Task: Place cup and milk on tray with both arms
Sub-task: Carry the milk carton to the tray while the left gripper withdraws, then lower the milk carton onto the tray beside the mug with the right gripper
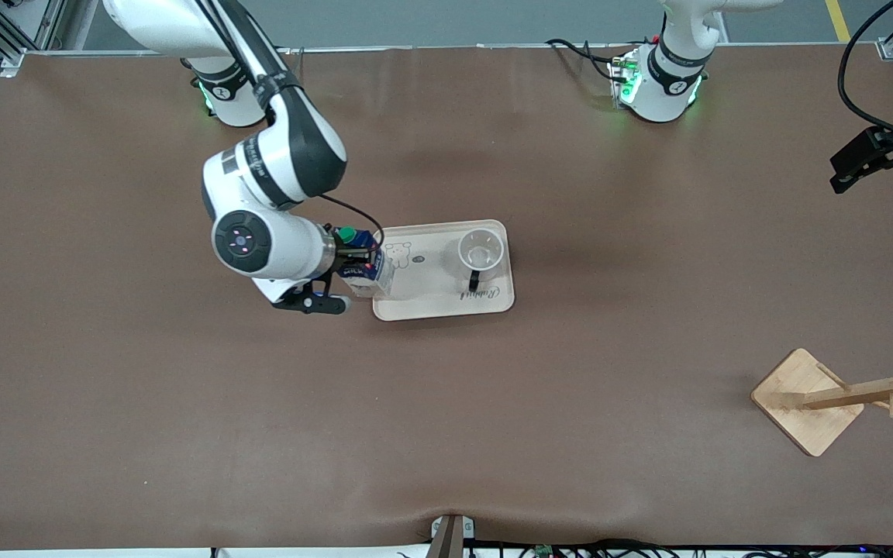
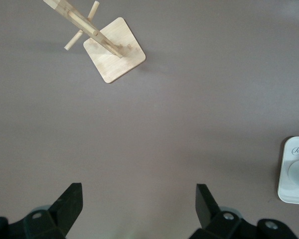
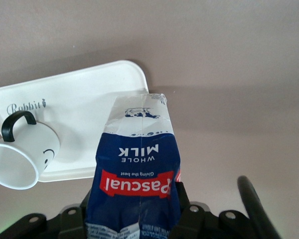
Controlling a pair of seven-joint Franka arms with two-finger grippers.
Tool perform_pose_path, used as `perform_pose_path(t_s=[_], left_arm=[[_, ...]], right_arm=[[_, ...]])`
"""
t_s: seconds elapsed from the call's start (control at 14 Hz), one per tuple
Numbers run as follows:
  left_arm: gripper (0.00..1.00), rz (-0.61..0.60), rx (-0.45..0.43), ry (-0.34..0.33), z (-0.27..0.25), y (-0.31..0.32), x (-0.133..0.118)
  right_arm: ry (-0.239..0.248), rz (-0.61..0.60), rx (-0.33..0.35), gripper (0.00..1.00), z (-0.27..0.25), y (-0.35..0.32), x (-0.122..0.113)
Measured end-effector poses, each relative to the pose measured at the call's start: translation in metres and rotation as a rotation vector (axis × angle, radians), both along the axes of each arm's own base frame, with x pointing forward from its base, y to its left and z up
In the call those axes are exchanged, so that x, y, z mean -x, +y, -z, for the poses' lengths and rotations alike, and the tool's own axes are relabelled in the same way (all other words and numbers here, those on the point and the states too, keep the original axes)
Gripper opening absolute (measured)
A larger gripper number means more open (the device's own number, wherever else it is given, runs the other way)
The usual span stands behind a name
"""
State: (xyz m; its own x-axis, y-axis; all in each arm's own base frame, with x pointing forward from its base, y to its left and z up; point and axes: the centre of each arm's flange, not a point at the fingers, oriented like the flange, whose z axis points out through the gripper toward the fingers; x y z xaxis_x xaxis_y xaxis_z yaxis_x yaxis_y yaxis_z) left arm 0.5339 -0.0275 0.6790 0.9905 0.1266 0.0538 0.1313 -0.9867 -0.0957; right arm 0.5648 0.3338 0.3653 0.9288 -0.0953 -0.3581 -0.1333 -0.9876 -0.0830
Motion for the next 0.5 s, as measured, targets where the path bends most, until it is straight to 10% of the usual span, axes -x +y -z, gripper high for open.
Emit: perform_pose_path(t_s=[0.5], left_arm=[[1.0, -0.007, -0.001, 0.02, 0.002, 0.003, 0.004]], right_arm=[[0.016, -0.051, 0.023, 0.62, 0.03, 0.039, 0.019]])
